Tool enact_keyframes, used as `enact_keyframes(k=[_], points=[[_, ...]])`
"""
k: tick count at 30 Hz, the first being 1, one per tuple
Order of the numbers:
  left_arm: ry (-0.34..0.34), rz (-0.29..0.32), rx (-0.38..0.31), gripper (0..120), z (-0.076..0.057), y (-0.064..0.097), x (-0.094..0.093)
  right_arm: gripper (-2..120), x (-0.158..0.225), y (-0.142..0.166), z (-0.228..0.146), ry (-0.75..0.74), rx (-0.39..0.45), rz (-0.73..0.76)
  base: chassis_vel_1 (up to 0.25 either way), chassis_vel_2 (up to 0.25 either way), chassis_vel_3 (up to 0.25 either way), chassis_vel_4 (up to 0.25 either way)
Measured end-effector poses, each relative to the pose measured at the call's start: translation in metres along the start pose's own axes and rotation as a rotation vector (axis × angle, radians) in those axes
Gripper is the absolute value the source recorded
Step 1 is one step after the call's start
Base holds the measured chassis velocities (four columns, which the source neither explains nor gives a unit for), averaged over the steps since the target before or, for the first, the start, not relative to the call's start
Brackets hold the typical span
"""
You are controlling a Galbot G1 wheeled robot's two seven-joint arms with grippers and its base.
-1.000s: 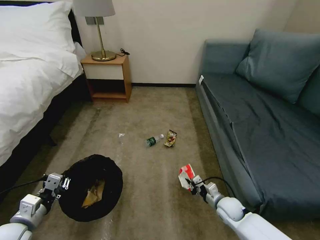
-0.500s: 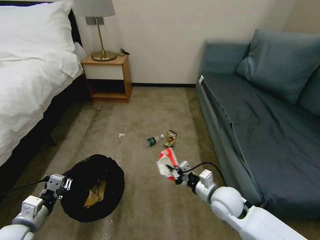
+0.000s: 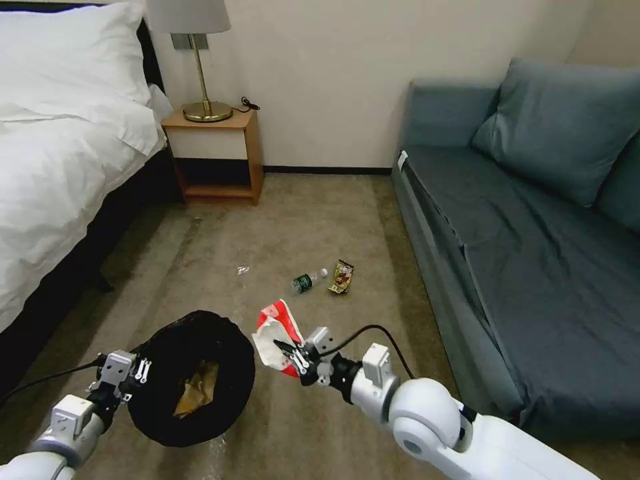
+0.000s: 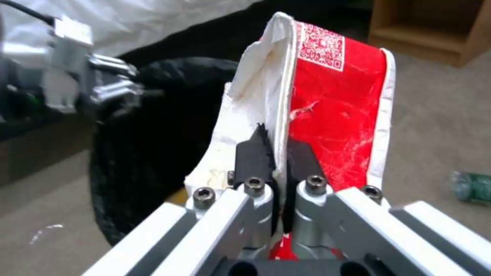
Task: Pick up the trash bin, then pick up the garbage on the floor and place it into the trash bin.
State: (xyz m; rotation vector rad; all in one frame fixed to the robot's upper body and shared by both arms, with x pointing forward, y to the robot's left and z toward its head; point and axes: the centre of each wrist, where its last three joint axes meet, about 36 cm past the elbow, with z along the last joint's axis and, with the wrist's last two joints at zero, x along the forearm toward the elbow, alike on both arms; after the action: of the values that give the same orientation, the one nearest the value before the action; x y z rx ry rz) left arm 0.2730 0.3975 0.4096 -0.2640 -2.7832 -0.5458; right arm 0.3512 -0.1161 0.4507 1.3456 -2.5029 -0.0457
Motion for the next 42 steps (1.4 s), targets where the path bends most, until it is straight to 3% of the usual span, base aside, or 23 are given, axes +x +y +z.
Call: enact_keyframes(k=[9,12,19,36,42], points=[[-0.015,0.0,0.013,4,-0.002,0.0,-0.015,0,-0.035,0.007,-0.015,-0.019,-0.001,-0.079,0.0,0.0,0.0,0.0],[-0.016,-0.01,0.019,4,-0.002,0.004,-0.014,0,-0.075,0.02,-0.024,-0.04,-0.004,-0.134,0.0,0.0,0.0,0.0],[-0.022,-0.019,0.032,4,-0.001,0.005,-0.018,0,-0.117,0.044,-0.036,-0.083,-0.042,-0.188,0.0,0.0,0.0,0.0],[-0.037,-0.027,0.044,4,0.003,0.01,-0.021,0,-0.159,0.049,0.001,-0.059,-0.041,-0.093,0.0,0.0,0.0,0.0],[-0.041,-0.03,0.042,4,0.005,0.012,-0.021,22,-0.159,0.051,0.023,-0.03,-0.018,-0.053,0.0,0.0,0.0,0.0]])
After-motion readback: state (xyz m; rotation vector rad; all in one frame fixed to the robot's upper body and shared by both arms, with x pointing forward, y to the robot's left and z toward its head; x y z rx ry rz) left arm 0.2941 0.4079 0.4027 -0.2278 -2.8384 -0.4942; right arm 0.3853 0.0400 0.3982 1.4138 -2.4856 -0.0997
